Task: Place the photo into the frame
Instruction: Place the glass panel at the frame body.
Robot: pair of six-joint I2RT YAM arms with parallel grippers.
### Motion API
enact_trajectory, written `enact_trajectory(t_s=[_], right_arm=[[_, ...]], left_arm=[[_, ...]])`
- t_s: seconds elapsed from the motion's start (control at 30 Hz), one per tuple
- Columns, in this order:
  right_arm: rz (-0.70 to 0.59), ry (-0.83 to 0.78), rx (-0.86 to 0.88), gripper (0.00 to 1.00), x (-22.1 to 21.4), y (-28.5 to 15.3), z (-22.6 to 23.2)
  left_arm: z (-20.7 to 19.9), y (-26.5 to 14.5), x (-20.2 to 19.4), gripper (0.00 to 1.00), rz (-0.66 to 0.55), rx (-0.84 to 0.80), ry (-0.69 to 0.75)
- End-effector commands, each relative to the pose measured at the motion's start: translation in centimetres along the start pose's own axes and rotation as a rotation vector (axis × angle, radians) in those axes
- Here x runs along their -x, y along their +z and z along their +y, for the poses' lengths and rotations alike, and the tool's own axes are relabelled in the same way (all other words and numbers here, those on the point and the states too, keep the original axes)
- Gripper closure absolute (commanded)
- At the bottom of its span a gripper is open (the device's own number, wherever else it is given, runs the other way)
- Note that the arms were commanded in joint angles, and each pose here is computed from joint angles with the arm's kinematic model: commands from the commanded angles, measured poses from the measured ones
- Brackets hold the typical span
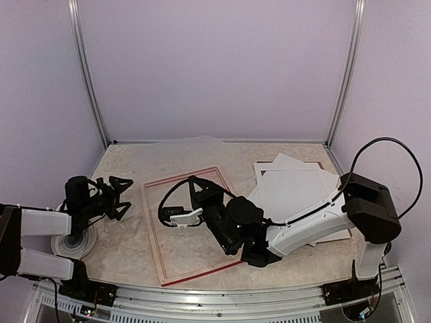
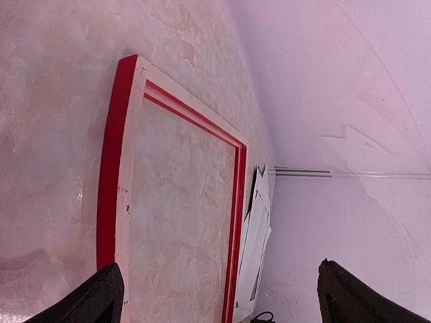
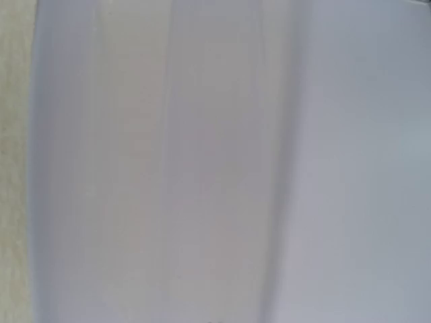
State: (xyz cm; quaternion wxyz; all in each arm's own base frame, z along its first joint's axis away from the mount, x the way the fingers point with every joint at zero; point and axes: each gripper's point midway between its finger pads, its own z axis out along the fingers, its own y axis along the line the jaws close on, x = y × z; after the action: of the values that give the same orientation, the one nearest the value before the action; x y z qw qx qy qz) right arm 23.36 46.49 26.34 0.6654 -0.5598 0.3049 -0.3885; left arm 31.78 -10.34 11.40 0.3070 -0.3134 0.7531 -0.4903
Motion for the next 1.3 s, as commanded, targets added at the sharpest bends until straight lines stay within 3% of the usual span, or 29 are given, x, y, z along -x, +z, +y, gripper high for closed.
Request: enact_trajectory(t_s=[0.0, 0.23, 0.57, 1.27], right_arm=[[-0.012, 0.021, 0.061, 1.0, -0.5, 0.6, 3.6], [-0.031, 0.046, 0.214, 1.0, -0.6, 0.4, 10.1], [-0.018, 0.051, 0.315, 1.0, -1.1, -1.2, 14.7], [-0.015, 0.076, 0.501, 1.0, 0.0, -6.5, 19.9]], left_arm=[[-1.2, -0.6, 1.3, 0.01, -0.04, -0.037, 0.039], [-1.3, -0.8, 1.5, 0.01, -0.042, -0.045, 0.043], [-1.8, -0.8, 1.5, 0.01, -0.044, -0.066, 0.054], [-1.2, 0.0, 1.4, 0.01, -0.02, -0.071, 0.026]])
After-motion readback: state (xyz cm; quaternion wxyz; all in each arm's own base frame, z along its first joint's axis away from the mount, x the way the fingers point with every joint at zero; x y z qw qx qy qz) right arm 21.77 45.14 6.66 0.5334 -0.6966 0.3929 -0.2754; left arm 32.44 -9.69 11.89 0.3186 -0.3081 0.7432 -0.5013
